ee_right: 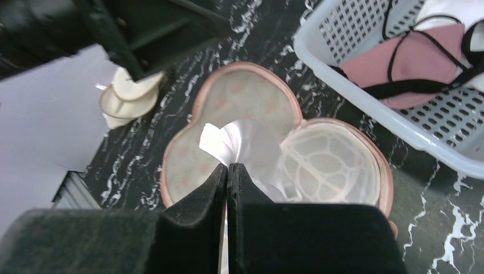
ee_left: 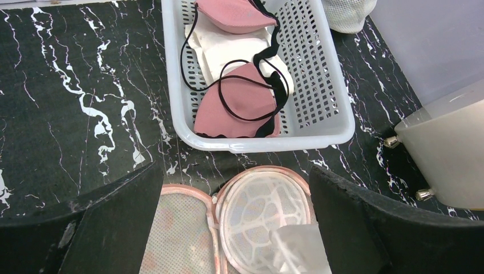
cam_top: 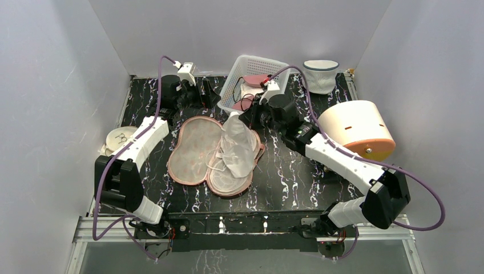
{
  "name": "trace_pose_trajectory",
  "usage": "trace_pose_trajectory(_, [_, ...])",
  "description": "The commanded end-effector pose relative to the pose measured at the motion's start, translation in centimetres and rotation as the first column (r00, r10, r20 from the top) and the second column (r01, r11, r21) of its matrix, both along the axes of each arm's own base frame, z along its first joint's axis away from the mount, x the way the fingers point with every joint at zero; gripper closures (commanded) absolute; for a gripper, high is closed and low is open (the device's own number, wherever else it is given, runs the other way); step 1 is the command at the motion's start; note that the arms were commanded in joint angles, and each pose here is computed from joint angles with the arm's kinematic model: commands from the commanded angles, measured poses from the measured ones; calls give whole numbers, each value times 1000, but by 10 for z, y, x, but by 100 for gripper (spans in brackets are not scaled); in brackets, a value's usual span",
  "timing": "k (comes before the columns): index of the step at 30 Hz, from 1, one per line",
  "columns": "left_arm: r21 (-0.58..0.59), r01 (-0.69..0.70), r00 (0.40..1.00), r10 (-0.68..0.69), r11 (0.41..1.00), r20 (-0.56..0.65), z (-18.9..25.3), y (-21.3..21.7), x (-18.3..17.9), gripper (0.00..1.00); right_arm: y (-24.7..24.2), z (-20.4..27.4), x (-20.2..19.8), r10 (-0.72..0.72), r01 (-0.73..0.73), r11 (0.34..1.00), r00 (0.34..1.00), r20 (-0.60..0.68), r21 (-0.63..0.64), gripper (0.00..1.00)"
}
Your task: Unzip the laundry bag and remove the bra
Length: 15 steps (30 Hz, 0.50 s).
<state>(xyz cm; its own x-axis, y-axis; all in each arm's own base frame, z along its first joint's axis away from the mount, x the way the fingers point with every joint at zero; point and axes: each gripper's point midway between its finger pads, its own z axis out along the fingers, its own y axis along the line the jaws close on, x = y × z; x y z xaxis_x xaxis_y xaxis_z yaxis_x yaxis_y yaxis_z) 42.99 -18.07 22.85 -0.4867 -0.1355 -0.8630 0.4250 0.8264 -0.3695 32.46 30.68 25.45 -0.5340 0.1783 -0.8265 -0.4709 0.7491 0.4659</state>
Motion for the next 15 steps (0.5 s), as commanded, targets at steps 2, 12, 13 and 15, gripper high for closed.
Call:
trace_pose_trajectory(2, [-17,15,998,-14,1000,55,23,-3,5,2,8,103,-1,6,-42,980,984,178,197,100])
trace_pose_trajectory(12, [6,-16,998,16,1000,57,25,4,6,2,-12,192,22,-133,53,967,939,316,250,100])
trace_pose_trajectory(13, [14,-31,998,30,999,58,26,6,7,2,-16,200,26,-152,69,965,933,325,252,100])
trace_pose_trajectory(15, [33,-74,996,72,997,53,25,14,9,2,-24,216,35,-182,90,960,920,346,265,100])
